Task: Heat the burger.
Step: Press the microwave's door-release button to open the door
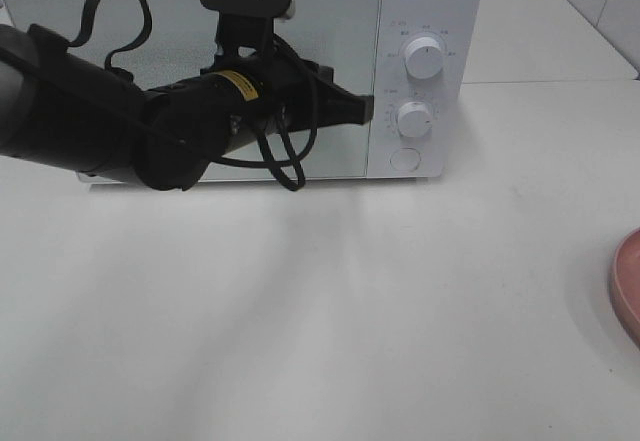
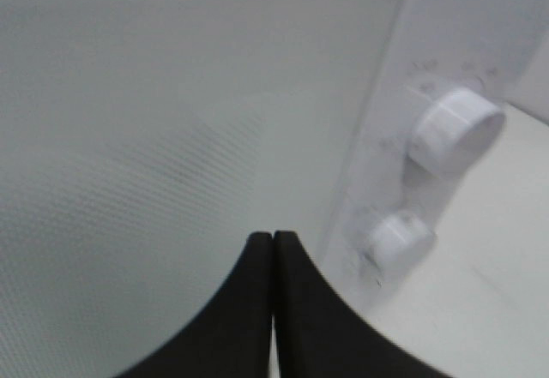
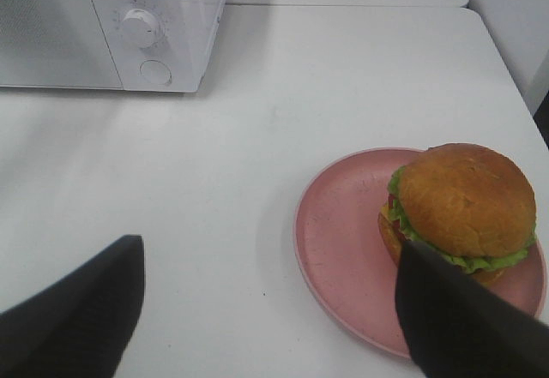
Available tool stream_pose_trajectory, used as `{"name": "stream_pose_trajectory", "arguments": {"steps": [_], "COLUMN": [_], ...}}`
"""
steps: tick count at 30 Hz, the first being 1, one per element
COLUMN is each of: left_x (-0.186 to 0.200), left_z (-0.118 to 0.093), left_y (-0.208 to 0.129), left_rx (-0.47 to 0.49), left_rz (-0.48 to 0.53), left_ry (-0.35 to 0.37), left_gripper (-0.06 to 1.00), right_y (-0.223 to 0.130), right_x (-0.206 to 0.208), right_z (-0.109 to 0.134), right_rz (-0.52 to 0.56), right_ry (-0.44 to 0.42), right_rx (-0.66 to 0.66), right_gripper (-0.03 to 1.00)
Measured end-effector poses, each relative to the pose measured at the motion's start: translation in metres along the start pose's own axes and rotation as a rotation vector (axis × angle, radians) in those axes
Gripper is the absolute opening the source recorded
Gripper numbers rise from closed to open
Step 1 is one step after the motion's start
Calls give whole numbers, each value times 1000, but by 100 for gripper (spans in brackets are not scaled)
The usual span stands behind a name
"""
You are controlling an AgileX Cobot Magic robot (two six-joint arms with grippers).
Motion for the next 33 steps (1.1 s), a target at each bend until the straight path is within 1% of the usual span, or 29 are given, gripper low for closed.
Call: {"name": "stream_pose_trajectory", "arguments": {"steps": [1, 2, 3, 4, 5, 6, 7, 8, 9, 10, 11, 12, 13, 14, 16, 17, 18, 19, 22, 24, 28, 29, 30, 31, 32, 33], "left_x": [0, 7, 14, 14, 16, 16, 22, 26, 26, 35, 46, 46, 52, 52, 77, 77, 84, 98, 105, 125, 139, 143, 149, 149, 154, 154], "left_z": [0, -13, -25, -25, -30, -30, -37, -40, -40, -44, -48, -48, -50, -50, -55, -55, -56, -58, -58, -56, -50, -46, -34, -34, -18, -18], "left_y": [0, -9, -20, -20, -26, -26, -39, -46, -46, -58, -66, -66, -68, -68, -72, -72, -72, -70, -68, -59, -51, -50, -48, -48, -48, -48], "left_rx": [0, -5, -11, -11, -12, -12, -15, -13, -13, -7, -5, -5, -5, -5, -8, -8, -9, -12, -13, -41, -41, -27, 1, 1, 35, 35], "left_rz": [0, 69, 155, 155, 193, 193, 279, 327, 327, 414, 496, 496, 532, 532, 651, 651, 679, 728, 748, 787, 809, 822, 844, 844, 867, 867], "left_ry": [0, -46, -94, -94, -113, -113, -150, -168, -168, -199, -233, -233, -249, -249, -306, -306, -321, -348, -361, -390, -388, -380, -359, -359, -328, -328], "left_gripper": [0, 6, 19, 19, 30, 30, 55, 69, 69, 87, 94, 94, 96, 96, 98, 98, 98, 98, 98, 98, 98, 98, 98, 98, 98, 98], "right_y": [0, 0, 0, 0, 0, 0, 0, 0, 0, 0, 0, 0, 0, 0, 0, 0, 0, 0, 0, 0, 0, 0, 0, 0, 0, 0], "right_x": [0, 0, 0, 0, 0, 0, 0, 0, 0, 0, 0, 0, 0, 0, 0, 0, 0, 0, 0, 0, 0, 0, 0, 0, 0, 0], "right_z": [0, 0, 0, 0, 0, 0, 0, 0, 0, 0, 0, 0, 0, 0, 0, 0, 0, 0, 0, 0, 0, 0, 0, 0, 0, 0], "right_rz": [0, 0, 0, 0, 0, 0, 0, 0, 0, 0, 0, 0, 0, 0, 0, 0, 0, 0, 0, 0, 0, 0, 0, 0, 0, 0], "right_ry": [0, 0, 0, 0, 0, 0, 0, 0, 0, 0, 0, 0, 0, 0, 0, 0, 0, 0, 0, 0, 0, 0, 0, 0, 0, 0], "right_rx": [0, 0, 0, 0, 0, 0, 0, 0, 0, 0, 0, 0, 0, 0, 0, 0, 0, 0, 0, 0, 0, 0, 0, 0, 0, 0], "right_gripper": [75, 75, 75, 75, 75, 75, 75, 75, 75, 75, 75, 75, 75, 75, 75, 75, 75, 75, 75, 75, 75, 75, 75, 75, 75, 75]}}
Point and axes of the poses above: a point on each arm's last joint axis where the gripper is mounted, x pointing back along that axis away from the gripper, z along the wrist's bending axis when the last joint is at zero, y = z × x, the point moved 9 cm from there along -x, pointing out along that axis toward the gripper, and after that the axes turned 14 degrees about -x, right-handed, at the moved point
